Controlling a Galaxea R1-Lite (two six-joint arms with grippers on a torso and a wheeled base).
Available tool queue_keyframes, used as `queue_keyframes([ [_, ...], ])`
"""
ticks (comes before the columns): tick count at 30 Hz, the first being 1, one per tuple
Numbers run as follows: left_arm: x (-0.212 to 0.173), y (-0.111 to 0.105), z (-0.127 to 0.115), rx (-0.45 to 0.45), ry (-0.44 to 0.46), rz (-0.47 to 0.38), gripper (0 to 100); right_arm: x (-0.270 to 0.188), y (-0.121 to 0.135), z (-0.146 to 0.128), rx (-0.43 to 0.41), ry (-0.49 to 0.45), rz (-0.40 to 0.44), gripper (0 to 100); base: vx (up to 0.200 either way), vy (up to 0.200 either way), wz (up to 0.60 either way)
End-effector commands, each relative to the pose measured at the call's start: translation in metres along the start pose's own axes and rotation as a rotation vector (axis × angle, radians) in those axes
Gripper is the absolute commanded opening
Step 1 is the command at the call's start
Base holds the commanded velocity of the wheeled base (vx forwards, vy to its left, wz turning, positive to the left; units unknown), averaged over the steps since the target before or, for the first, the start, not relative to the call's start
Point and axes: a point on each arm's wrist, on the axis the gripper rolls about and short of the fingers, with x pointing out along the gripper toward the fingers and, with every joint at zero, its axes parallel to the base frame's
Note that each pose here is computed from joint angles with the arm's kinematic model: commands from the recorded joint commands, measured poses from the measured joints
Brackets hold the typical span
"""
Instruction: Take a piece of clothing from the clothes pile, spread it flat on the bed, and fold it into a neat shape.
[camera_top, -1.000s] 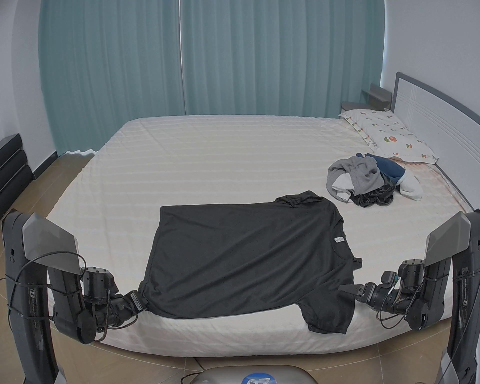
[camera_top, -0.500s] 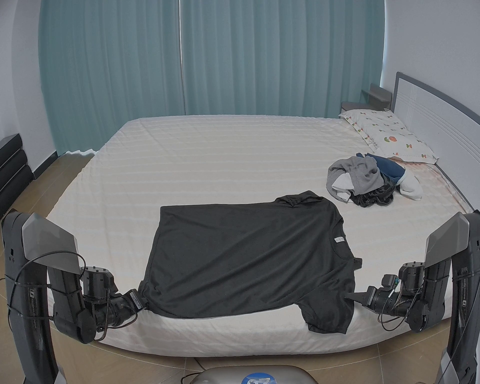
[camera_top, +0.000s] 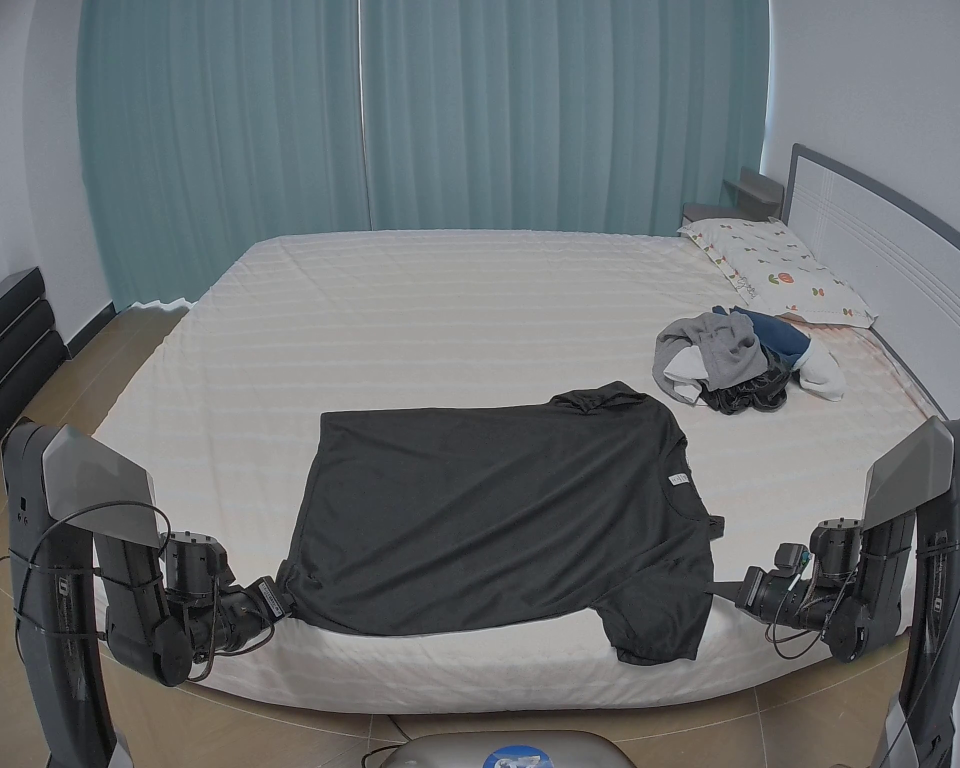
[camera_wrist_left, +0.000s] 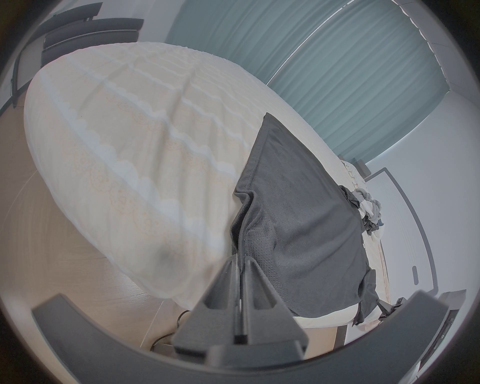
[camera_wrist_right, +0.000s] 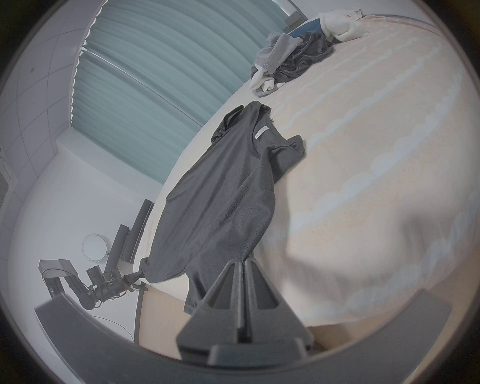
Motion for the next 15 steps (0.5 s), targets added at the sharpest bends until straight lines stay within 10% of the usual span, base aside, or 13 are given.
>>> queue_keyframes([
  [1, 0.0, 0.001, 0.0, 0.007, -0.011, 0.008, 0, -0.024, -0.003, -0.004, 0.024, -0.001, -0.043, 0, 0.0, 0.0, 0.0],
  [15, -0.016, 0.003, -0.006, 0.09, -0.044, 0.011, 0, -0.063, 0.007, -0.021, -0.037, 0.054, -0.095, 0, 0.0, 0.0, 0.0],
])
